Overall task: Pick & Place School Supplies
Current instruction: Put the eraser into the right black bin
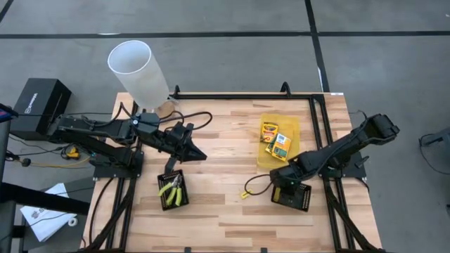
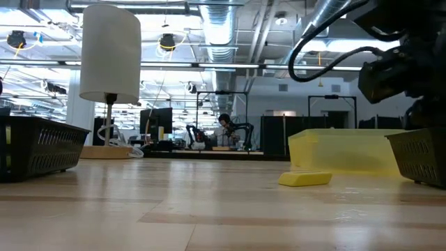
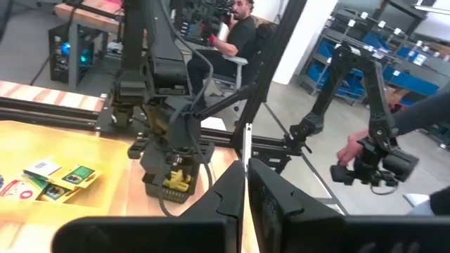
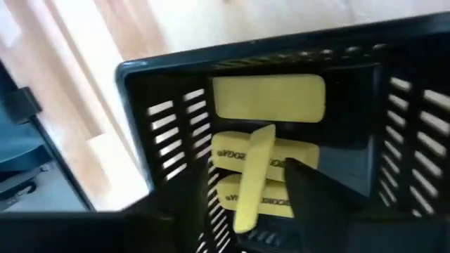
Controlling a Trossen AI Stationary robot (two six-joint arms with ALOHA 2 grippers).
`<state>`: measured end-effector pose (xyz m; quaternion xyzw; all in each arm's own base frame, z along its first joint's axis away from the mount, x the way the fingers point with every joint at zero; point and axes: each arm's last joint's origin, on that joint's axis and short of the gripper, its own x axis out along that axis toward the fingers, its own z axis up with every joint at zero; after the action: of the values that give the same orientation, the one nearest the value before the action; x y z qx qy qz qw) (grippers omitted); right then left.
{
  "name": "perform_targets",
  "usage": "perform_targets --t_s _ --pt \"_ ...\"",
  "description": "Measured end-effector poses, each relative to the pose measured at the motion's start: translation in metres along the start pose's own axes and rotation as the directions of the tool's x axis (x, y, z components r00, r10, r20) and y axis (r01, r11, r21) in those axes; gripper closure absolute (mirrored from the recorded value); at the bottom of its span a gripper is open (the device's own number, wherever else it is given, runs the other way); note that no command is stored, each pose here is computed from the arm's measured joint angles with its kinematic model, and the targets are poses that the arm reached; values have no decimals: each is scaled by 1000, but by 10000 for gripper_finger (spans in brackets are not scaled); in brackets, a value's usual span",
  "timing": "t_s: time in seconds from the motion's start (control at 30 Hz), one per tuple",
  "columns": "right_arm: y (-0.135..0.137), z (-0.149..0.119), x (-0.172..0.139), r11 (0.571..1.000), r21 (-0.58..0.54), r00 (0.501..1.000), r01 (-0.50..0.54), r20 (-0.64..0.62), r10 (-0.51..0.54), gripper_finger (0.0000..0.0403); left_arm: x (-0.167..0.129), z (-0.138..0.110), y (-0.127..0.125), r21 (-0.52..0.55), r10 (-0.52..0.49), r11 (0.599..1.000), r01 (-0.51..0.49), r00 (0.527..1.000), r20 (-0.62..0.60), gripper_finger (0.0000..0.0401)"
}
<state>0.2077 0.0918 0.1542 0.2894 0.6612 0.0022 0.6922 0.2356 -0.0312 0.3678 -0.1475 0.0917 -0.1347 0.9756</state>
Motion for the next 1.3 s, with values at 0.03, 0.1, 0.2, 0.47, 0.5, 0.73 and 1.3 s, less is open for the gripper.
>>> perform_targets --t_s 0.03,0.1,0.2,0.47,0.5,0.73,1.3 --pt "0 1 0 1000 2 1000 -13 -4 13 212 0 0 0 -1 4 1000 -4 1000 1 383" --pt "3 4 -3 999 2 999 -50 -11 50 185 0 0 0 -1 5 1000 -5 1000 2 374" --pt "14 11 -12 994 -13 994 -112 6 112 169 0 0 0 -1 5 1000 -5 1000 2 361" --pt "41 23 -73 973 -77 952 -217 206 228 228 15 -8 6 -9 28 1000 -28 999 -43 351" --pt "43 24 -83 969 -84 940 -232 237 246 242 18 -10 7 -10 31 999 -31 998 -52 352" --pt "59 23 -126 899 -203 838 -388 330 436 367 59 -40 28 -33 81 995 -90 977 -199 376" --pt "109 67 -150 512 -705 295 -492 418 859 399 126 -109 57 -105 -27 994 -17 912 -409 400"
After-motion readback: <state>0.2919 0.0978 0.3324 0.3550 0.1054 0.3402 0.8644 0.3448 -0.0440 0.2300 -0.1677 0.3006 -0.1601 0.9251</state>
